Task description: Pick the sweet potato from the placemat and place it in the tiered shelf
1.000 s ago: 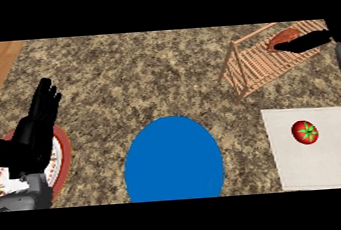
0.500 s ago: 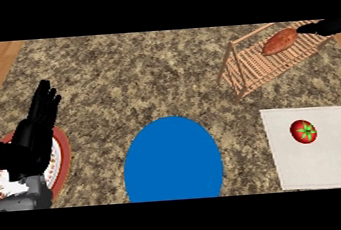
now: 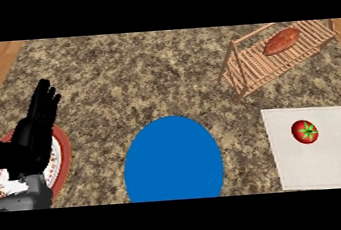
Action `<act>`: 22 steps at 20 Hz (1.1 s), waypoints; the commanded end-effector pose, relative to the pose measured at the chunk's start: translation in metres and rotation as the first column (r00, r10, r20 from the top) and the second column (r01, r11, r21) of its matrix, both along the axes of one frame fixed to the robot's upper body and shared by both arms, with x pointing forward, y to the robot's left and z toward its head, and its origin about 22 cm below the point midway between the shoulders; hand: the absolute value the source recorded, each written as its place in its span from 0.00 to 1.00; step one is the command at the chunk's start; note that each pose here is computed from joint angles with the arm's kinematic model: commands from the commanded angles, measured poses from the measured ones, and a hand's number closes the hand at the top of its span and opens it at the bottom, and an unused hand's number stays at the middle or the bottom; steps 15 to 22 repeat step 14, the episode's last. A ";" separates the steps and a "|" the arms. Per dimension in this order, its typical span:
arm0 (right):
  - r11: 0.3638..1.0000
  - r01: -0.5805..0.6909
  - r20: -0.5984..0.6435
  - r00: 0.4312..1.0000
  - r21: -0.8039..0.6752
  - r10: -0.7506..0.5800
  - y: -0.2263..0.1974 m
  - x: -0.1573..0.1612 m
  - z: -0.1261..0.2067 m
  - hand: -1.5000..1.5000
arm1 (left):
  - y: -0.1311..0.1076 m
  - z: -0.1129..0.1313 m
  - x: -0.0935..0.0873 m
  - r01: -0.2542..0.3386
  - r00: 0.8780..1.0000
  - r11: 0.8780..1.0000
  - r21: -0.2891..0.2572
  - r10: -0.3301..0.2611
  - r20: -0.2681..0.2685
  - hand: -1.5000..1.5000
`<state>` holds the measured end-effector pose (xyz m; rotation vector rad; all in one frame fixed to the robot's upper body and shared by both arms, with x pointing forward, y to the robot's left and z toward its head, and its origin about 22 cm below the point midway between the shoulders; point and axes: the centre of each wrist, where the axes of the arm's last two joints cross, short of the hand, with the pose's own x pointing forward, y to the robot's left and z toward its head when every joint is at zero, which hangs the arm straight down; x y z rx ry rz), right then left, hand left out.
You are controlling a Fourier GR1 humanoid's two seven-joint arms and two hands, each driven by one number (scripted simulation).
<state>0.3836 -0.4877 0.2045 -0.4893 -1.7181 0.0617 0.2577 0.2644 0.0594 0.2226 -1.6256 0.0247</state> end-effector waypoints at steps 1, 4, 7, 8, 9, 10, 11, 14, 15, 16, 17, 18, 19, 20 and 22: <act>0.999 0.030 -0.017 0.999 0.018 -0.030 -0.046 -0.038 0.020 0.00 | 0.002 0.007 -0.005 0.004 1.000 1.000 -0.002 -0.004 0.003 0.50; 1.000 0.014 -0.031 0.999 0.005 -0.014 -0.068 -0.062 0.006 0.00 | -0.007 -0.012 0.005 0.006 1.000 1.000 0.000 -0.006 -0.006 0.50; 1.000 0.002 -0.026 1.000 0.023 -0.001 -0.077 -0.072 0.009 0.00 | -0.002 -0.002 0.008 0.017 1.000 1.000 -0.008 -0.017 0.015 0.50; 1.000 -0.008 -0.021 1.000 0.029 0.008 -0.082 -0.078 0.019 0.00 | -0.011 0.008 0.003 0.015 1.000 1.000 -0.013 -0.015 0.022 0.50; 1.000 -0.019 -0.018 1.000 0.021 0.020 -0.085 -0.083 0.010 0.00 | 0.000 -0.003 0.006 0.009 1.000 1.000 -0.004 -0.009 0.000 0.50; 0.999 -0.029 -0.033 0.999 0.023 0.030 -0.085 -0.083 0.001 0.00 | -0.006 0.009 0.004 0.021 1.000 1.000 0.006 -0.021 0.009 0.50; 0.999 -0.031 -0.005 1.000 0.025 0.031 -0.097 -0.098 0.013 0.00 | -0.005 0.005 0.003 0.023 0.999 1.000 0.008 -0.023 0.022 0.50; 0.998 -0.052 0.007 0.999 0.032 0.051 -0.098 -0.101 0.006 0.00 | -0.008 0.001 0.013 0.011 1.000 1.000 -0.014 -0.011 0.009 0.50; 0.998 -0.052 0.007 0.999 0.032 0.051 -0.098 -0.101 0.006 0.00 | -0.008 0.001 0.013 0.011 1.000 1.000 -0.014 -0.011 0.009 0.50; 0.998 -0.052 0.007 0.999 0.032 0.051 -0.098 -0.101 0.006 0.00 | -0.008 0.001 0.013 0.011 1.000 1.000 -0.014 -0.011 0.009 0.50; 0.998 -0.052 0.007 0.999 0.032 0.051 -0.098 -0.101 0.006 0.00 | -0.008 0.001 0.013 0.011 1.000 1.000 -0.014 -0.011 0.009 0.50; 0.998 -0.052 0.007 0.999 0.032 0.051 -0.098 -0.101 0.006 0.00 | -0.008 0.001 0.013 0.011 1.000 1.000 -0.014 -0.011 0.009 0.50; 0.998 -0.052 0.007 0.999 0.032 0.051 -0.098 -0.101 0.006 0.00 | -0.008 0.001 0.013 0.011 1.000 1.000 -0.014 -0.011 0.009 0.50; 0.998 -0.052 0.007 0.999 0.032 0.051 -0.098 -0.101 0.006 0.00 | -0.008 0.001 0.013 0.011 1.000 1.000 -0.014 -0.011 0.009 0.50; 0.998 -0.052 0.007 0.999 0.032 0.051 -0.098 -0.101 0.006 0.00 | -0.008 0.001 0.013 0.011 1.000 1.000 -0.014 -0.011 0.009 0.50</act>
